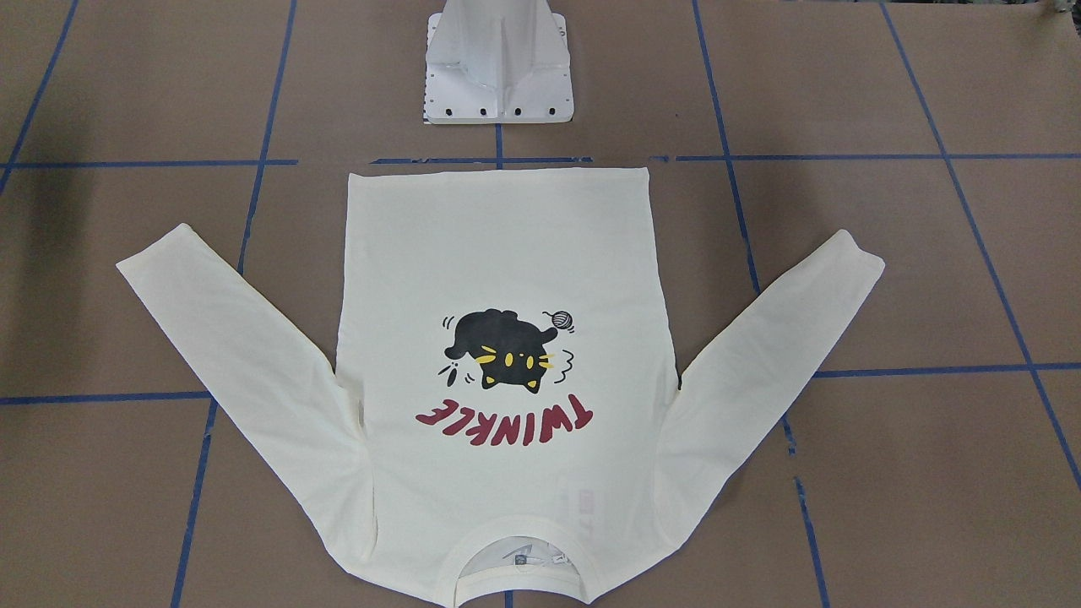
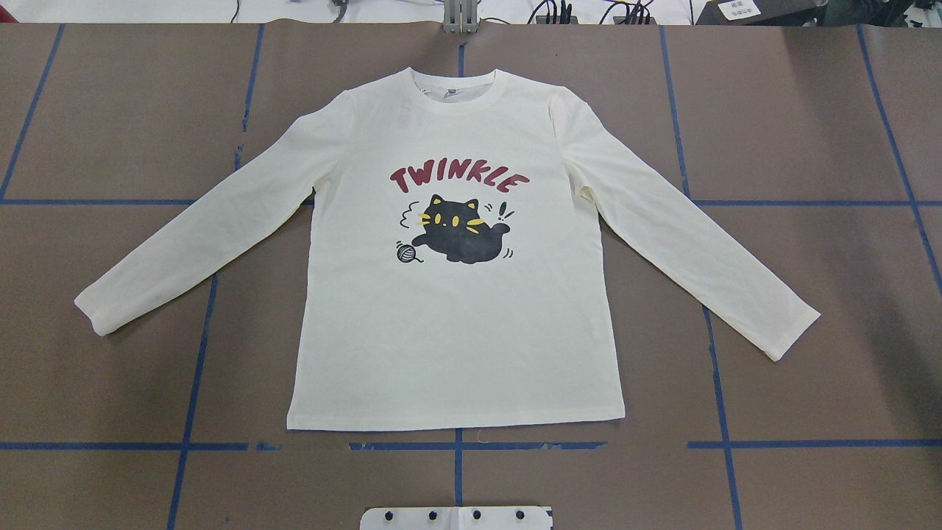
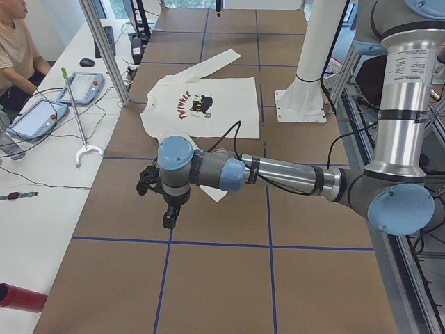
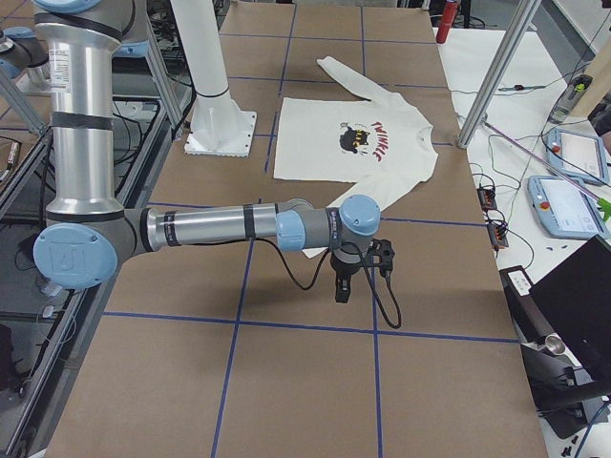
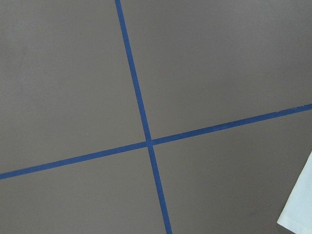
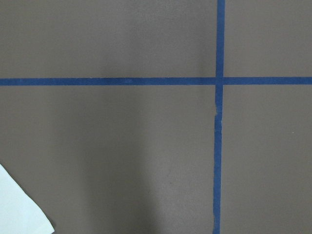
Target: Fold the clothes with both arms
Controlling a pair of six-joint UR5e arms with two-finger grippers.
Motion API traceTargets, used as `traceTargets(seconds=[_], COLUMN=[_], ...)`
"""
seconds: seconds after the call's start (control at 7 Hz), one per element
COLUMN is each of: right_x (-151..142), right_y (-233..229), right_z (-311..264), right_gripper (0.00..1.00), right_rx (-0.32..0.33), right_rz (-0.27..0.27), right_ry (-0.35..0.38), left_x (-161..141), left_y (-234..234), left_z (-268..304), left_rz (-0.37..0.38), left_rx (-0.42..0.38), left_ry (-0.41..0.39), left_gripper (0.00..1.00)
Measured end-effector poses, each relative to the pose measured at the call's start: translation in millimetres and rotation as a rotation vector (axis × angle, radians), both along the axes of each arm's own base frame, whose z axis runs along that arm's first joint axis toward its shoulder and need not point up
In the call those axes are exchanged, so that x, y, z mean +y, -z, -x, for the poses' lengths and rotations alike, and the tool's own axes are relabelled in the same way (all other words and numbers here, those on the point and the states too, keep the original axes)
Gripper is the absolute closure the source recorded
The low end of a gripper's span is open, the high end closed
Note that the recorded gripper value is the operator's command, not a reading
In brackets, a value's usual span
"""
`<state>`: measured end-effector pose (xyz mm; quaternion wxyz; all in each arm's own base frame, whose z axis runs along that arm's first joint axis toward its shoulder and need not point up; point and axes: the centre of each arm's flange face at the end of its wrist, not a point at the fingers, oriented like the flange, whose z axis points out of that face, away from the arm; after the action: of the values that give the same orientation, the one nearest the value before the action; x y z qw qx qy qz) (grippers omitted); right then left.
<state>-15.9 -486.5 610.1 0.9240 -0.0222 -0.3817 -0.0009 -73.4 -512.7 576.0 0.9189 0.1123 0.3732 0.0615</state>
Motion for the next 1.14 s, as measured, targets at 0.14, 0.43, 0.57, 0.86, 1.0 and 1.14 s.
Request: traceTargets(seconds=[0.14,0.43,0.57,0.86,1.0,1.14], right_x=[0.0,-1.2,-2.4,-5.9,-7.3,-7.0], right_y=[-2.8,0.3,3.0,13.7,17.7,20.1], right_z=[0.2,0.8,1.4,9.5,19.8,37.5], right_gripper=[0.0,0.0,0.0,0.0,0.0,0.0], right_rx=[0.0,-0.008,-0.014,-0.032,-0.035,-0.03], right_rz=[0.003,-0.023,-0.047,-0.142,-0.174,-0.161], right_ry=[0.0,-0.002,-0.002,0.01,0.014,0.009], left_x=[2.6,6.5,7.9,8.8,9.2,9.3], left_y=[-2.7,-3.8,-7.4,-11.5,-9.4,-7.7], left_z=[4.8,22.8,29.4,32.3,31.6,30.8], left_rz=[0.006,0.003,0.013,0.054,0.058,0.057], left_rx=[0.001,-0.051,-0.092,-0.107,-0.093,-0.082], left_ry=[0.011,0.053,0.077,0.122,0.129,0.131], left_gripper=[0.0,0.0,0.0,0.0,0.0,0.0])
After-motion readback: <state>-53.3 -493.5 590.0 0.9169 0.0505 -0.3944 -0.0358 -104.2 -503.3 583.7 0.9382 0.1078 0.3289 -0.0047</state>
